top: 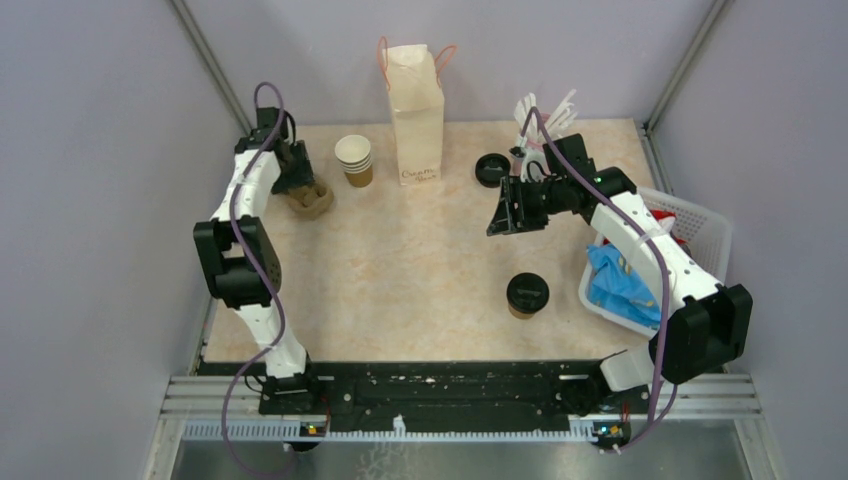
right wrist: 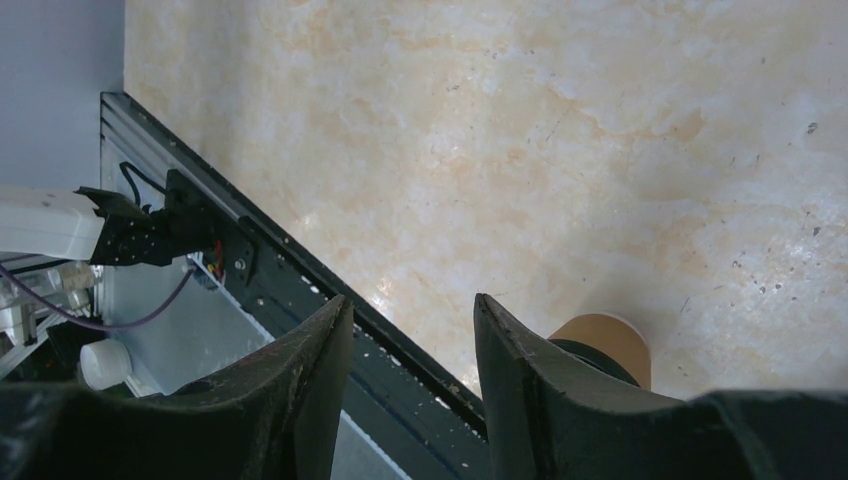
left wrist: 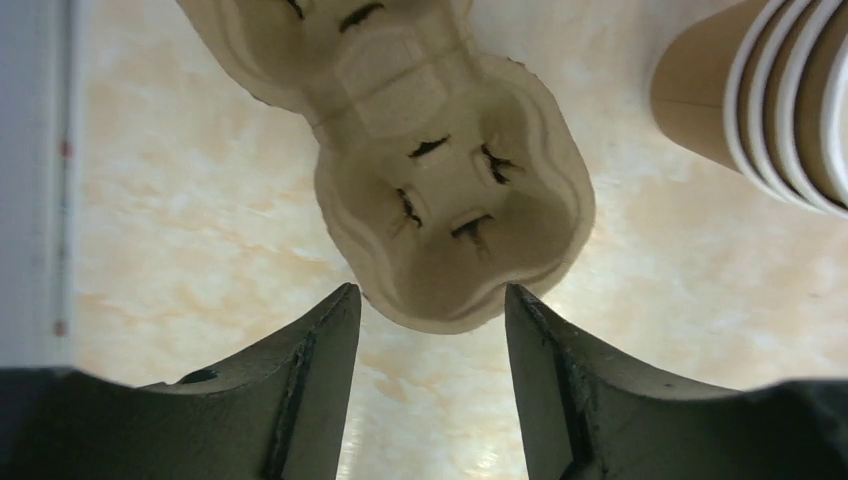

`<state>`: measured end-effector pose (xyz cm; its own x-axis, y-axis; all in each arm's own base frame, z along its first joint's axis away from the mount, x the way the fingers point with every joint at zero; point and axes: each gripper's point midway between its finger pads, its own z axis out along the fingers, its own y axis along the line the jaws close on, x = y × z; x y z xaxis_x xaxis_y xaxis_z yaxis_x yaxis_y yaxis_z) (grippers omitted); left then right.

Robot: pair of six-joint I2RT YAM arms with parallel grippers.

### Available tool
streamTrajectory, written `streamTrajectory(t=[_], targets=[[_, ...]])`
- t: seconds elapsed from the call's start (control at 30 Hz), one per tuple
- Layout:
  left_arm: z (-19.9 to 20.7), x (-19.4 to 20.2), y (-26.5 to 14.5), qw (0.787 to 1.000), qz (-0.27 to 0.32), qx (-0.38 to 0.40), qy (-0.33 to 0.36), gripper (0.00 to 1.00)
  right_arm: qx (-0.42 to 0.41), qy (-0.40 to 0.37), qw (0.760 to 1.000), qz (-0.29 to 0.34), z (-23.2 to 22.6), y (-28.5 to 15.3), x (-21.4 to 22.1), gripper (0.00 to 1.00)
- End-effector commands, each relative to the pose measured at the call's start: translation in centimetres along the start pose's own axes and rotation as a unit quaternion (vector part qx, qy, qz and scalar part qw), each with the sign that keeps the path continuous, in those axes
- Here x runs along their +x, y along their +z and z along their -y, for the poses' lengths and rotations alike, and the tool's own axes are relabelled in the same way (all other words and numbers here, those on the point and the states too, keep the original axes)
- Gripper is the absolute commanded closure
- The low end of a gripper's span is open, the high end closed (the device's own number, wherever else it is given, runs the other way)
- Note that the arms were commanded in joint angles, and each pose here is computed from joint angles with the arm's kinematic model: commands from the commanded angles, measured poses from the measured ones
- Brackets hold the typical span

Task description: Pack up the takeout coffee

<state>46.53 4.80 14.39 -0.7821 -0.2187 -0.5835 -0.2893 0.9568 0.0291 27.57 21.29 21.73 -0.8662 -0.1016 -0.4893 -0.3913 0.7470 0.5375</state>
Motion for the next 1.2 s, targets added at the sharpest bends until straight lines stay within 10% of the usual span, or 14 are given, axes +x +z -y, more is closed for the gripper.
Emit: streamTrajectory(t=[0.0,1.17], targets=[[3.9,-0.5,-1.3,0.985,-0.03,0.146,-0.087,0.4,-0.01,-0.021,0.999,0.024,-0.9,-1.0,-1.2,0.52],[5.1,0.4,3.9,0.983,-0.06,0.164,-0.053,0.48,-0.008,-0.021,1.0,0.022,-0.8,-0.8,-1.3,0.52]])
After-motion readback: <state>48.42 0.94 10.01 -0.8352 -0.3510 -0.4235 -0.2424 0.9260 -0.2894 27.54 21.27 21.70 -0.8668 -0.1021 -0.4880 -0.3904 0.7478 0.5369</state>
